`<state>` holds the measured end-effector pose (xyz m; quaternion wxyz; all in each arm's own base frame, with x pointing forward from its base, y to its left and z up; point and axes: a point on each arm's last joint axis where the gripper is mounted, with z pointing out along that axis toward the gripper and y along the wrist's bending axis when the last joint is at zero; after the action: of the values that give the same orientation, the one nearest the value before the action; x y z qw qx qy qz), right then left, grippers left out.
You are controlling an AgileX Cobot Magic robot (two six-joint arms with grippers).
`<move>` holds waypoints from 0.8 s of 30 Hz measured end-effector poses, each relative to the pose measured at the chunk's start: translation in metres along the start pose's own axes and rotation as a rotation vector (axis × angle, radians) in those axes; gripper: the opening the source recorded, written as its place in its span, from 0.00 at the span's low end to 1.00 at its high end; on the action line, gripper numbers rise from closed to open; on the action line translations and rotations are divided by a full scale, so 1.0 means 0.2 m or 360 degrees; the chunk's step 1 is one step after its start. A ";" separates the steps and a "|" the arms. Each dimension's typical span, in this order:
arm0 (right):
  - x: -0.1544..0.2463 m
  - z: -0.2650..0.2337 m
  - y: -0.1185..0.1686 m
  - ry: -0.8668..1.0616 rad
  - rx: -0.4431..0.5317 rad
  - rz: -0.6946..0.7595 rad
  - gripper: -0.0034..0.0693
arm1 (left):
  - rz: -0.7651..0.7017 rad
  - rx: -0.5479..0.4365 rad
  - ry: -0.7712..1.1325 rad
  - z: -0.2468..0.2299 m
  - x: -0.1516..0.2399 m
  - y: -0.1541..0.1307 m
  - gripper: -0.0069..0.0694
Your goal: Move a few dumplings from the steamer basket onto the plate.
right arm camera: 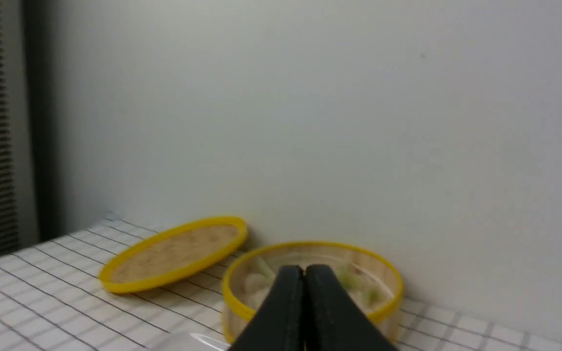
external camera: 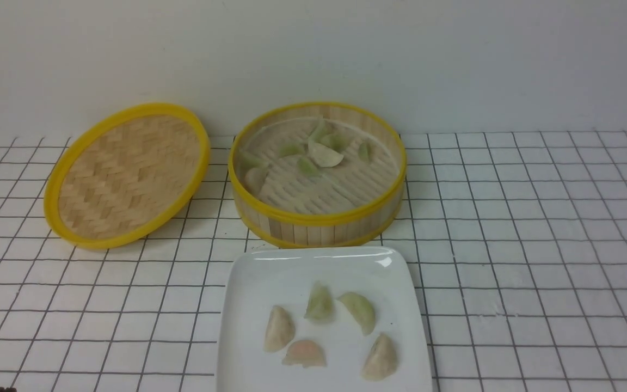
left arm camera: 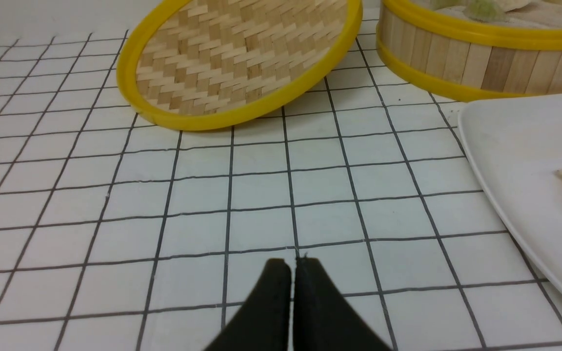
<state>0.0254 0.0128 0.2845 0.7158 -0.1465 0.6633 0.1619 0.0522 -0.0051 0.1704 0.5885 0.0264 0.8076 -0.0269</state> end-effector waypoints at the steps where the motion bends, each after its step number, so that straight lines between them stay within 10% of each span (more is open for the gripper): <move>1: 0.04 0.01 -0.01 0.0045 0.0073 -0.0010 0.03 | 0.0000 0.0000 0.0000 0.00 0.00 0.00 0.08; 8: 0.49 0.06 -0.10 0.0487 0.0591 0.0038 0.03 | 0.0000 0.0000 0.0002 0.00 0.00 0.00 0.08; 24: 0.53 0.07 -0.11 0.0455 0.0641 0.0056 0.03 | -0.0001 0.0001 0.0001 0.00 0.00 0.00 0.08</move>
<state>0.0539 0.0025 0.1805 0.6266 -0.0106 0.7791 0.0165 0.0522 -0.0051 0.1703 0.5881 0.0262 0.8079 -0.0272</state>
